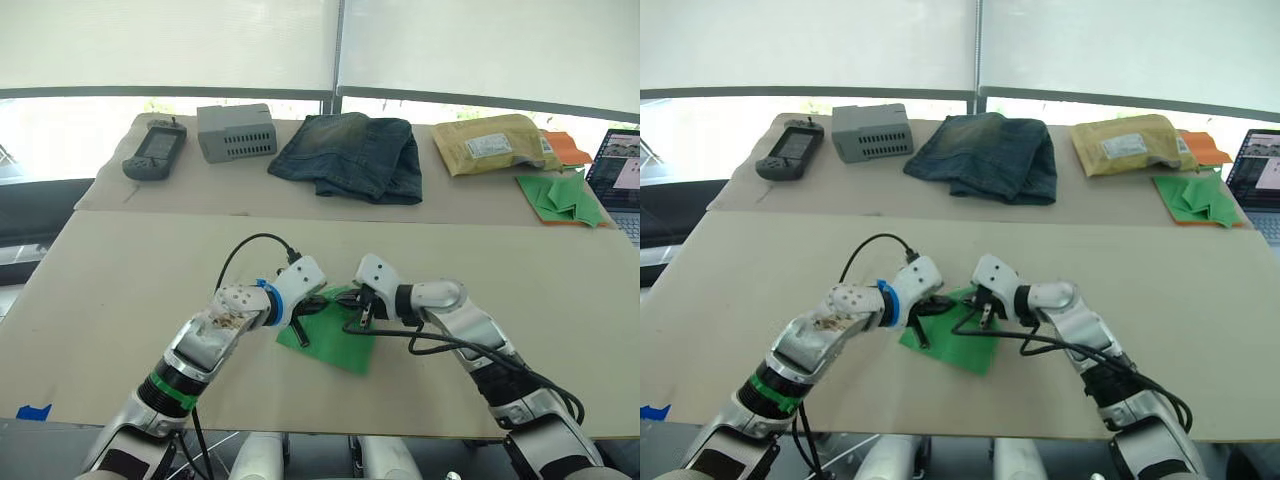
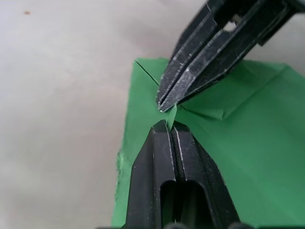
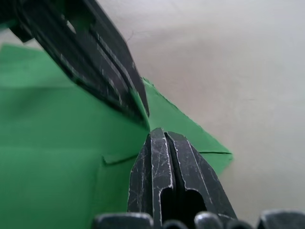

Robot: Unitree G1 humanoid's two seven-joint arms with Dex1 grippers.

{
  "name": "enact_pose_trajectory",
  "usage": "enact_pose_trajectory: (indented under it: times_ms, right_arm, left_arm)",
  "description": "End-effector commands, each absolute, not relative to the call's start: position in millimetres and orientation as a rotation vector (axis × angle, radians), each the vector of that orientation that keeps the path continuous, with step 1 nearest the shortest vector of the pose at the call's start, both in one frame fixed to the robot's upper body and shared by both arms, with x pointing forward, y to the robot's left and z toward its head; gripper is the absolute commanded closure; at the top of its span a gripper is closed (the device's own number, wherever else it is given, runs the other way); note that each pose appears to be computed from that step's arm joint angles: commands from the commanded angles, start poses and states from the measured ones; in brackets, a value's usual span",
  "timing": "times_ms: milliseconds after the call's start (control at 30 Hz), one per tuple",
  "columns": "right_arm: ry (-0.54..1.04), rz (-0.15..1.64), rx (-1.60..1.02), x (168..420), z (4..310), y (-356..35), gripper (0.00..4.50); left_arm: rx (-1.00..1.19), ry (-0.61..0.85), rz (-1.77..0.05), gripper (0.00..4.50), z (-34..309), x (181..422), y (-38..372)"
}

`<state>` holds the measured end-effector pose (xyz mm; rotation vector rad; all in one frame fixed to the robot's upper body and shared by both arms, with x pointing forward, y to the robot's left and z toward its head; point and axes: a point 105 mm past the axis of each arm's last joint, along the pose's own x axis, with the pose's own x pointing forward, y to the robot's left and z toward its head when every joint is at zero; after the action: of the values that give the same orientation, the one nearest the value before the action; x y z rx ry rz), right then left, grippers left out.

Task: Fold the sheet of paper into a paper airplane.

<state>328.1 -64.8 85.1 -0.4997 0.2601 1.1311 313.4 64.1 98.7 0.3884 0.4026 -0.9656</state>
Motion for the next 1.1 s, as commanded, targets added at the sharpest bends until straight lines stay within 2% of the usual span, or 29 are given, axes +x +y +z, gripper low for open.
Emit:
enact_pose_trajectory:
  times_ms: [33, 267, 1000, 1100]
  right_arm:
    - [0.278, 1.136, -0.533, 329, 79, -68, 4.5]
    - [0.278, 1.137, -0.532, 329, 77, -67, 4.5]
    - [0.27, 1.124, -0.534, 330, 79, -67, 4.5]
    - [0.267, 1.122, -0.536, 330, 80, -67, 4.5]
  left_arm:
    - [0.357, 0.339, -0.954, 4.48, 122, 317, 66]
    - [0.291, 0.353, -0.948, 4.48, 128, 319, 72]
    - [0.298, 0.426, -1.01, 4.48, 100, 305, 55]
    - [0.248, 0.433, -1.034, 3.62, 102, 302, 52]
